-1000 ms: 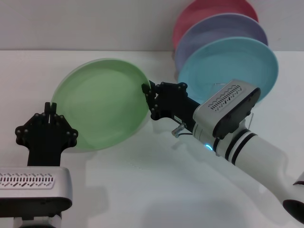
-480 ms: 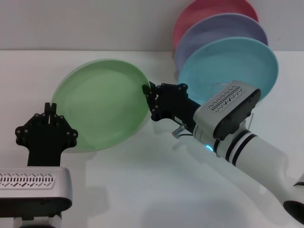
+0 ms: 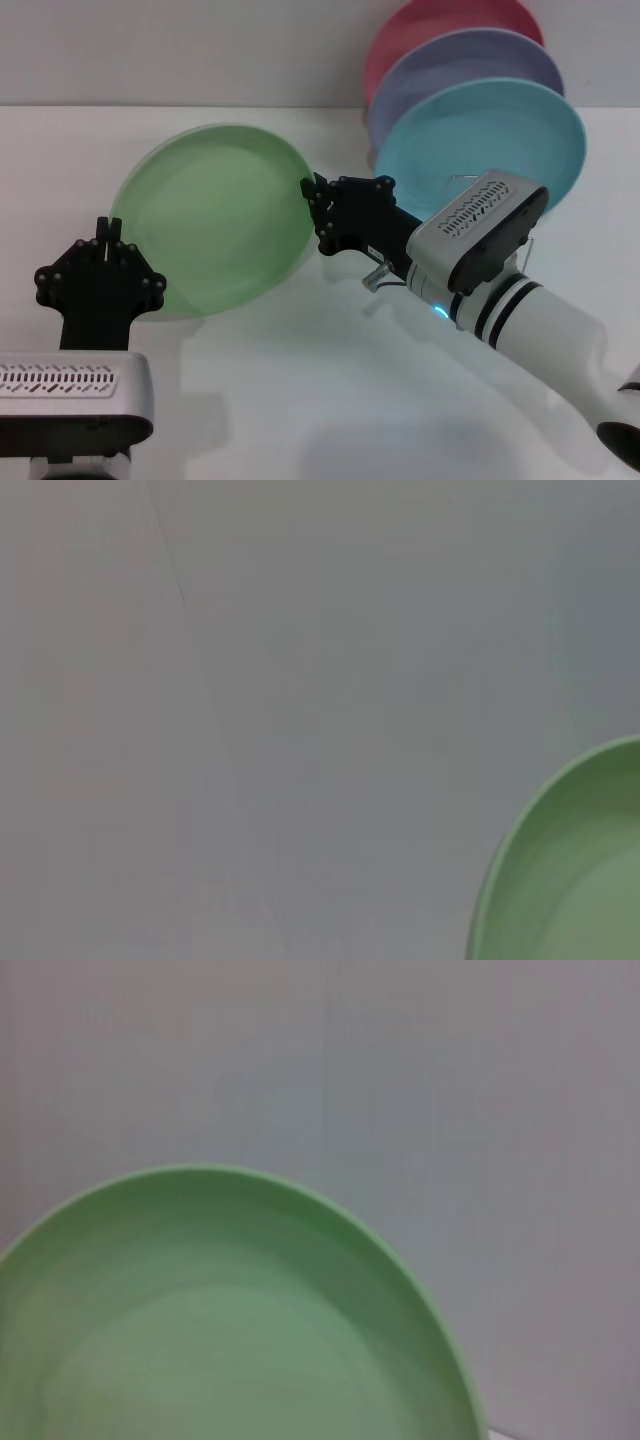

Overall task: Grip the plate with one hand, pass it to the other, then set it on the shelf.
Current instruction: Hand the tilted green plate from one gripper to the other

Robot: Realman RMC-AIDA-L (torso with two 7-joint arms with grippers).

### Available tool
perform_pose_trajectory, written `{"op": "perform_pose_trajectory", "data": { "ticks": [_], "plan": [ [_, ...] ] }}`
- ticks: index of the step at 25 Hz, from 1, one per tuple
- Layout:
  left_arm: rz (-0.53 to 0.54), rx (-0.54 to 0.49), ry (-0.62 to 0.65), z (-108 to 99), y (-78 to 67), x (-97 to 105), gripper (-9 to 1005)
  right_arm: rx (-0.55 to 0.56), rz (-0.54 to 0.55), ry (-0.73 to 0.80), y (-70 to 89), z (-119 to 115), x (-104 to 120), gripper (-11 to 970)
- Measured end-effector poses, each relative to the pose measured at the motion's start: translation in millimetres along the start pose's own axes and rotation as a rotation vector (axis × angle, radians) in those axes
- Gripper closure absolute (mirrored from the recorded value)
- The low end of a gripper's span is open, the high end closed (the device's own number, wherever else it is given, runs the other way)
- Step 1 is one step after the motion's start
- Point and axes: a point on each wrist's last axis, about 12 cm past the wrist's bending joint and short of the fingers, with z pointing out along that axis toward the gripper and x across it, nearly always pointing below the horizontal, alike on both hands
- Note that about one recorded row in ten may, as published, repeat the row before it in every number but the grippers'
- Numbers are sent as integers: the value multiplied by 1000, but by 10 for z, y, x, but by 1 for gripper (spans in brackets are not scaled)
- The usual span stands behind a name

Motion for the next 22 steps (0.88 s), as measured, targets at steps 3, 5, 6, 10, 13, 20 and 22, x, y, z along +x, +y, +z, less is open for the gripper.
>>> {"op": "perform_pose_trajectory", "data": {
  "ticks": [3, 5, 6, 10, 13, 20, 22],
  "plan": [
    [-1, 1, 0, -4, -1, 0, 816, 0, 0, 0, 0, 0, 0, 926],
    [-1, 1, -1, -7, -1, 0, 814, 3, 2, 0, -3, -2, 1, 930],
    [-1, 0, -1, -6, 3, 0, 813, 5, 4, -1, -6, -4, 2, 932],
    [3, -6, -1, 3, 26, 11, 809, 13, 6, -6, -21, -13, 3, 931],
    [5, -9, 0, 6, 34, 17, 807, 17, 6, -8, -33, -15, 2, 938],
    [-56, -32, -37, -22, 95, 5, 800, 31, 6, -12, -69, -18, -2, 942],
    [-101, -62, -76, -59, 157, -16, 666, 33, 4, -31, -78, -24, -21, 942]
  ]
}}
